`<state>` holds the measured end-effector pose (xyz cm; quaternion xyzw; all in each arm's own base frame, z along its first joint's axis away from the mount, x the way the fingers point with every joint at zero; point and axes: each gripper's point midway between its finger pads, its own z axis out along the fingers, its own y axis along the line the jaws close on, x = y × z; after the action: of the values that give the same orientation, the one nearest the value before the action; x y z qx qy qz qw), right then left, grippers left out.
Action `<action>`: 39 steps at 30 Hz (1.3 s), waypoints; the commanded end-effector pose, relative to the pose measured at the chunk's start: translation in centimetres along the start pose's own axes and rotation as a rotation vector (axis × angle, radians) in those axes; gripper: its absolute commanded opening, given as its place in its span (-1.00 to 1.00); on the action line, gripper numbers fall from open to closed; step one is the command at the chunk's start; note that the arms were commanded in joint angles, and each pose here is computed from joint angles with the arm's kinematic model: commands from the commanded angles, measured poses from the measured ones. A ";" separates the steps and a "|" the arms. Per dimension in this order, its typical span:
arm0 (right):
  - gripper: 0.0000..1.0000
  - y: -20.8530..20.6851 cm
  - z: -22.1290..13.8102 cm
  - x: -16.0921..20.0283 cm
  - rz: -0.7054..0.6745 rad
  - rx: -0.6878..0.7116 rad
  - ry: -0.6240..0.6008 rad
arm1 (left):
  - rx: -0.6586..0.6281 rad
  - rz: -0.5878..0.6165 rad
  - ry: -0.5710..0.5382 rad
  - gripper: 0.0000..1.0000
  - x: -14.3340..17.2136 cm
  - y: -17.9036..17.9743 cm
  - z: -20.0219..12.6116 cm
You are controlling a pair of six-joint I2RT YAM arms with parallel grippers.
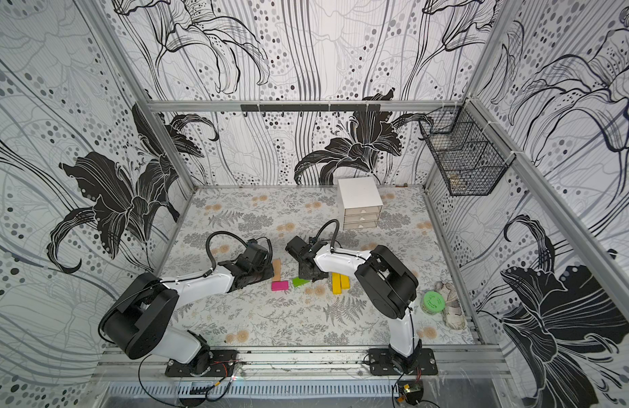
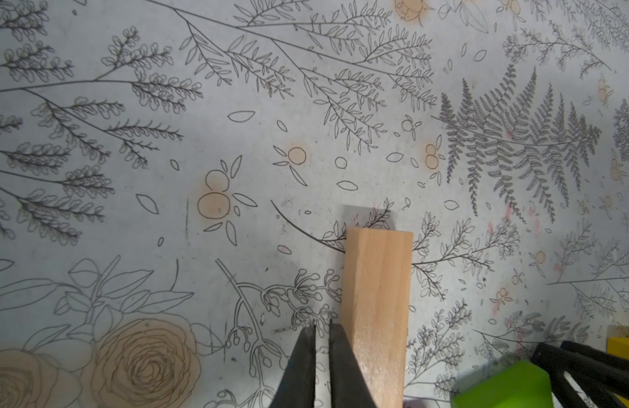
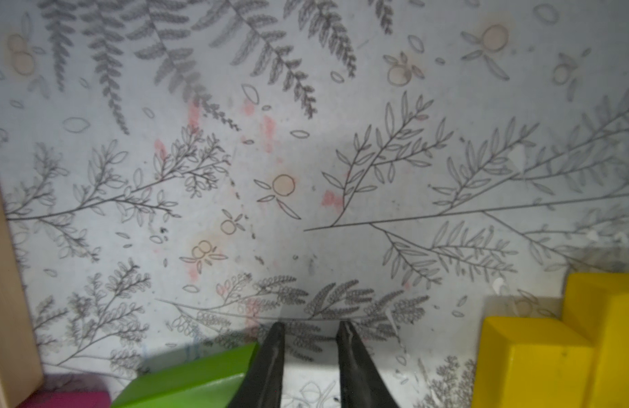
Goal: Assemble the letter h with building blocks
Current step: Assemble the building block at the center of the board.
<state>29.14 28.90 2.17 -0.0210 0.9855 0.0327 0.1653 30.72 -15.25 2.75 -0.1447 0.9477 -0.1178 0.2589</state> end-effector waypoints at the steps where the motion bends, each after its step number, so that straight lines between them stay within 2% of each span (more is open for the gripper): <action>1: -0.42 0.1 0.1 1.6 -0.028 -0.002 0.030 | -0.019 0.001 -0.009 -0.73 -0.1 0.7 0.0; 39: -0.42 0.4 -1.4 3.7 -0.030 0.009 0.031 | -0.012 0.005 -0.004 -0.73 0.0 0.5 0.1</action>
<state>26.20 30.12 2.16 -0.0423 0.9852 0.0382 0.1617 30.31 -14.98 2.33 -0.1448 0.9500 -0.1126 0.2527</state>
